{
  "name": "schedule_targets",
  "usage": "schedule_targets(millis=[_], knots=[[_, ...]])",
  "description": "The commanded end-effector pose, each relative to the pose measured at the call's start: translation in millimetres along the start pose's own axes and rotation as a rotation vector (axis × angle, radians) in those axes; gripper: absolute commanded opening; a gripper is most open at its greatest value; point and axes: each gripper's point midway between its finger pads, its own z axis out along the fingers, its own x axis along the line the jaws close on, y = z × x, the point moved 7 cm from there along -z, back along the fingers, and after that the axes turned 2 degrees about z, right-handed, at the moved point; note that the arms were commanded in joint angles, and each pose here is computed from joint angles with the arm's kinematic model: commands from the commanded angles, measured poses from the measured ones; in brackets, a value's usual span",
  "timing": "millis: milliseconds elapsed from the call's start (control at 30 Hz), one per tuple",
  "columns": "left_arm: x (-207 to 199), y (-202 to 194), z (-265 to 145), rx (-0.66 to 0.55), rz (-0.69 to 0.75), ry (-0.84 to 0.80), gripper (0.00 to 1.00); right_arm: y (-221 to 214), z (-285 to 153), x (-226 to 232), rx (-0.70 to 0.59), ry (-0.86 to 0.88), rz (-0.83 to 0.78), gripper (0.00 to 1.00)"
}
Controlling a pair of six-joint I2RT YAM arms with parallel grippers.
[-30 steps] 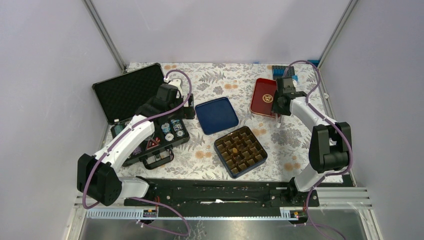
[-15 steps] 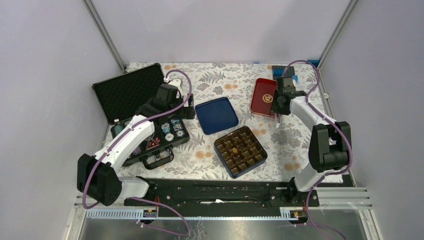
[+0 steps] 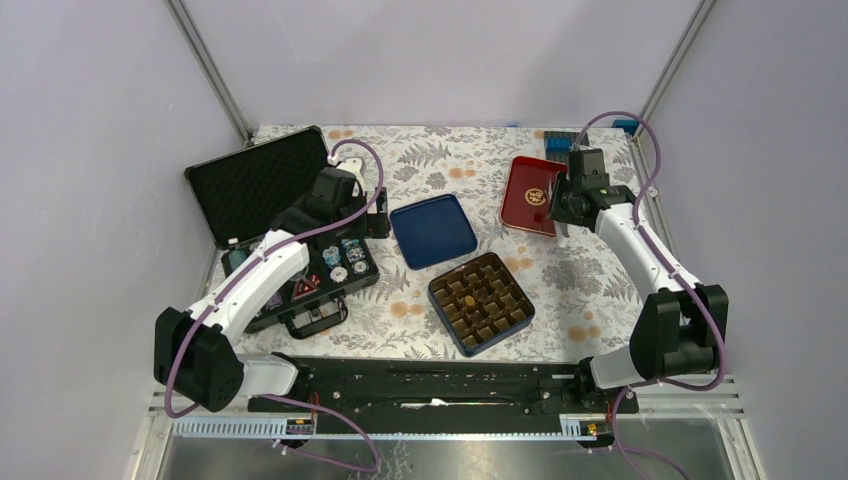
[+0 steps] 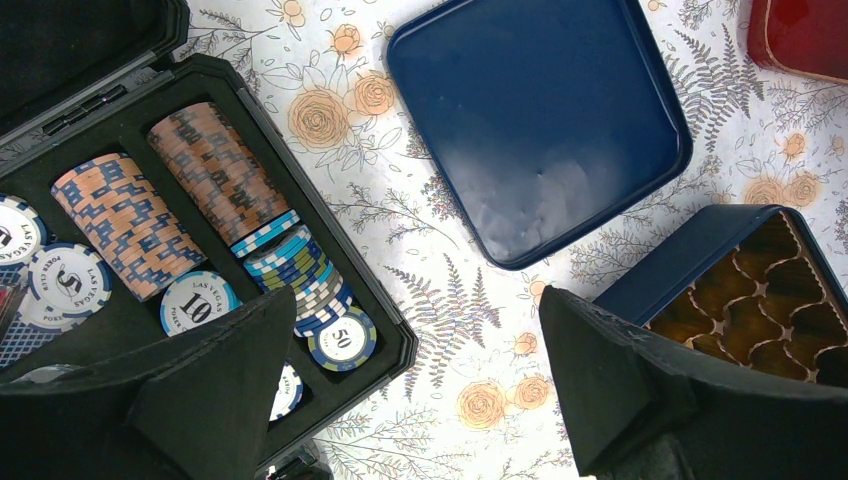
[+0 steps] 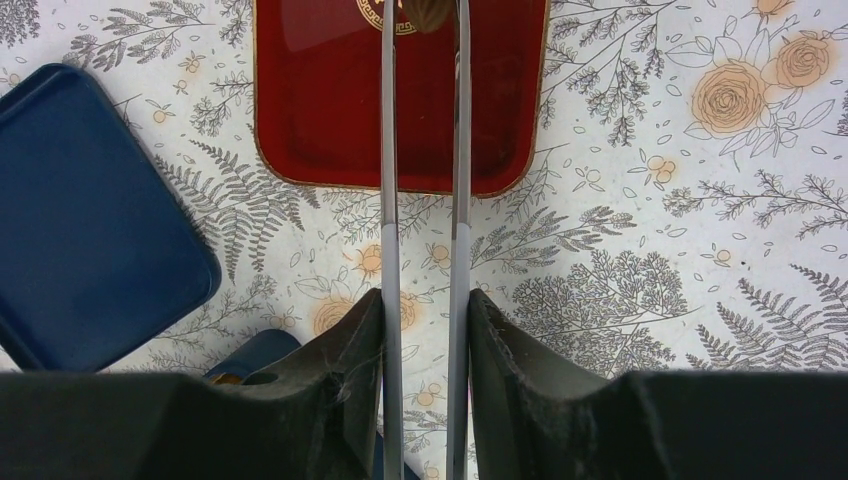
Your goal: Pack the chocolate
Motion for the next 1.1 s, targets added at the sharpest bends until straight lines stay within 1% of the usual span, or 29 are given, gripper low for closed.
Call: schedule_targets(millis=[0, 267, 367, 767, 1067], knots=[[-4.9, 16.3, -4.2, -0.064, 0.001, -0.029, 0.99, 1.5, -6.4, -1.0, -0.017, 0.011, 0.014, 0.33], [-3.0, 14.4, -6.2, -0.068, 0.002, -0.02, 0.99, -0.6, 17.7, 5.0, 0.039, 0.022, 0.007, 0.32], [-2.7, 14.5, -6.5, -0.07, 0.004, -0.018, 0.99, -0.4, 19.9, 7.2, 0.048, 0.035, 0.011, 0.31], [-3.3, 14.1, -3.0, -0.059, 0.005, -0.019, 0.99, 11.0, -17.6, 6.9, -0.026, 0.068, 0.025, 0.31], [-3.6, 14.9, -5.7, -0.067, 0.0, -0.023, 0.99, 6.6, -62.8, 11.4, -0.028, 0.169, 0.048, 0.3]])
